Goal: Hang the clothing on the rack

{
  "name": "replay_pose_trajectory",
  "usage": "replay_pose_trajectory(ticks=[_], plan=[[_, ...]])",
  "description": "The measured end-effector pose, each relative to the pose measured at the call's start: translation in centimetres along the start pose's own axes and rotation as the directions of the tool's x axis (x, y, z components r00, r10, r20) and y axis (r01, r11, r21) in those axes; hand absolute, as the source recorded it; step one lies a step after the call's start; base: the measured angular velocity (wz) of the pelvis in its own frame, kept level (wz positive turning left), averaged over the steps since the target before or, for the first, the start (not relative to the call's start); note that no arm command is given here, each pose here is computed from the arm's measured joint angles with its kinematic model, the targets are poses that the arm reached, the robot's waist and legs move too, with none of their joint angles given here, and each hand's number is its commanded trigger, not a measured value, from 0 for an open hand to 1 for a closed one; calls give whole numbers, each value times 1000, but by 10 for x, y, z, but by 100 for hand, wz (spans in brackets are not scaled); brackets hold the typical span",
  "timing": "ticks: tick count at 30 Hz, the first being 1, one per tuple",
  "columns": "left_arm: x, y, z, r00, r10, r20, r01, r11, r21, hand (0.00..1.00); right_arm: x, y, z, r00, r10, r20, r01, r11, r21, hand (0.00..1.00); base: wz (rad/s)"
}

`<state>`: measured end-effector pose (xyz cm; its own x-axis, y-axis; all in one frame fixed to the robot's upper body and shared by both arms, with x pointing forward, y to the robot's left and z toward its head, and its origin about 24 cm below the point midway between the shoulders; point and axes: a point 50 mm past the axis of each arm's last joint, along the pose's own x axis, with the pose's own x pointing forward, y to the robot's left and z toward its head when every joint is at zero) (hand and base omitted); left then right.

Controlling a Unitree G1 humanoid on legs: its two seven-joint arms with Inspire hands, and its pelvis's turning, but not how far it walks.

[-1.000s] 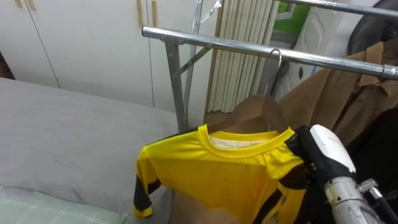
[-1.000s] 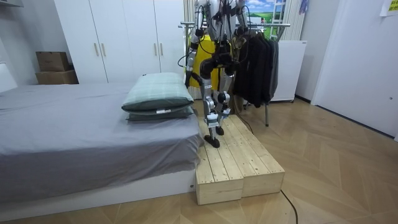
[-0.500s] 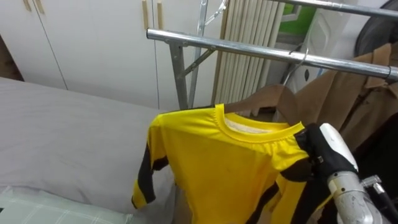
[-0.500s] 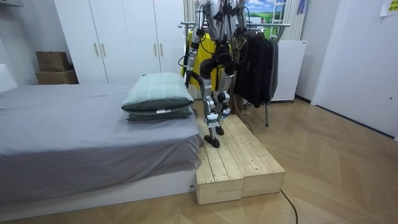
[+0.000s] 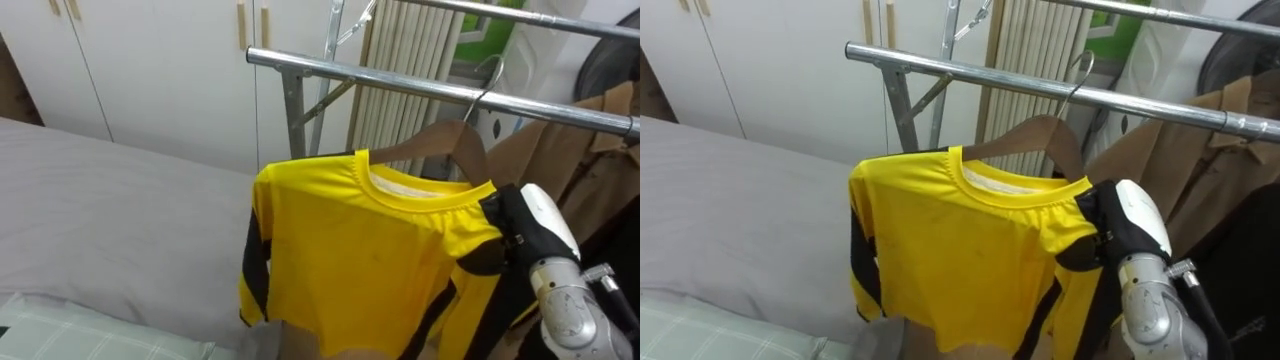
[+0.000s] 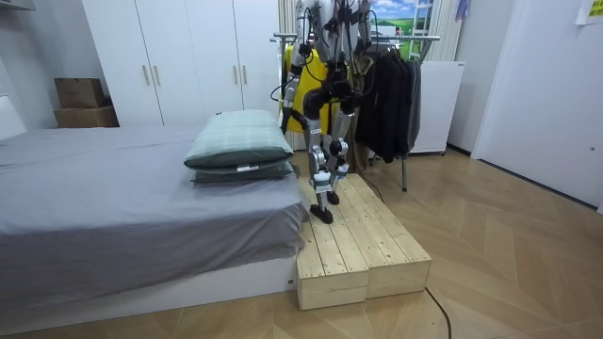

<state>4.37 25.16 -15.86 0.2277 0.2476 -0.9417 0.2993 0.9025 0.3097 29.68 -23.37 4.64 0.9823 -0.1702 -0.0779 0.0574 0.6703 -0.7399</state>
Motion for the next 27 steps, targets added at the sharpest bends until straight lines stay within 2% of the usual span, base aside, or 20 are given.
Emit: replay_pose_trajectory(ticks=[12,21,27], plan=[[0,-1,-1,1000,-1,-19,1,1000,-3,0,3,-6,-12,997,-25,-79,26,1000,4,100,0],[0,2,2,1000,7,-13,-7,1000,-9,0,2,-1,-36,984,28,-176,-22,999,31,100,0],[-2,2,-2,1000,7,-22,-7,1000,-16,0,1,0,-39,982,39,-185,-34,999,31,100,0]])
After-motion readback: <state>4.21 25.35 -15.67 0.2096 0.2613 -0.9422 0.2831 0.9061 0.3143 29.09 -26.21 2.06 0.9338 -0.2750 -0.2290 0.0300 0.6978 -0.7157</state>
